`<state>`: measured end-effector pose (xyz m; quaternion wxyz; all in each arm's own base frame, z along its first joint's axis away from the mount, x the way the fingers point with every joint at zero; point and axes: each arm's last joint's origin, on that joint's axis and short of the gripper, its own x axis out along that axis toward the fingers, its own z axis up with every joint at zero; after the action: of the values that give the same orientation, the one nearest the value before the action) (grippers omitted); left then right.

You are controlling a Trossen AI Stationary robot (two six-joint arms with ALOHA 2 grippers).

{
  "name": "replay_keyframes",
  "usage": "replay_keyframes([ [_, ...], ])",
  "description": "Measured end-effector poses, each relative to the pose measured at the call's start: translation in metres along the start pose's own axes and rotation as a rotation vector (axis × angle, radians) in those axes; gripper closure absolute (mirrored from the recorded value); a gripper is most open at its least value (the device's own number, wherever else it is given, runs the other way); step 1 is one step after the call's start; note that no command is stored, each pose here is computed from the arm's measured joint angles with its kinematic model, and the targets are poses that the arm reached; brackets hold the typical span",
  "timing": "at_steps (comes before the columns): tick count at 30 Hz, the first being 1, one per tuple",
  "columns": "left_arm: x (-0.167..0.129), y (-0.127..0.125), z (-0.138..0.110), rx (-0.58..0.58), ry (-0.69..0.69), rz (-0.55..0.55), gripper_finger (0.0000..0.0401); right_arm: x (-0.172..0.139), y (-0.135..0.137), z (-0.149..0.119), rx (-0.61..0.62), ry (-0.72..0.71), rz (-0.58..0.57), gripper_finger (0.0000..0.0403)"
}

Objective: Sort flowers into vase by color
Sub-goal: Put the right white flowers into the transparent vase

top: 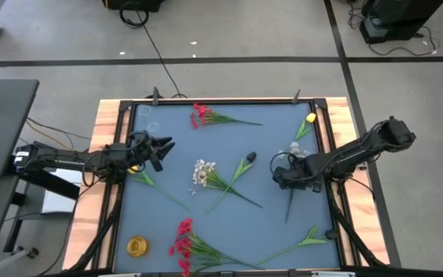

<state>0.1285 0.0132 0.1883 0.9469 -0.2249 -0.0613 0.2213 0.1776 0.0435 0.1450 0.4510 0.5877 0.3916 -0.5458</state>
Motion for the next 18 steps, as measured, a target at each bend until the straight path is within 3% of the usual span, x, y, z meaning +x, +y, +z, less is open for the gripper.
replay_keyframes([
  [8, 0.0, 0.0, 0.0, -0.086, 0.007, -0.006, 0.0232, -0.027, 0.02, -0.015, -0.047, -0.057, 0.175, 0.0389],
  [13, 0.0, 0.0, -0.005, -0.08, 0.074, -0.048, 0.0232, -0.045, 0.035, -0.018, -0.126, -0.12, 0.291, 0.0389],
  [16, 0.0, -0.002, -0.004, -0.093, 0.08, -0.088, 0.0232, -0.056, 0.05, -0.017, -0.245, -0.207, 0.409, 0.0389],
  [18, 0.0, -0.003, -0.002, -0.102, 0.064, -0.103, 0.0232, -0.064, 0.064, -0.018, -0.414, -0.275, 0.52, 0.0389],
])
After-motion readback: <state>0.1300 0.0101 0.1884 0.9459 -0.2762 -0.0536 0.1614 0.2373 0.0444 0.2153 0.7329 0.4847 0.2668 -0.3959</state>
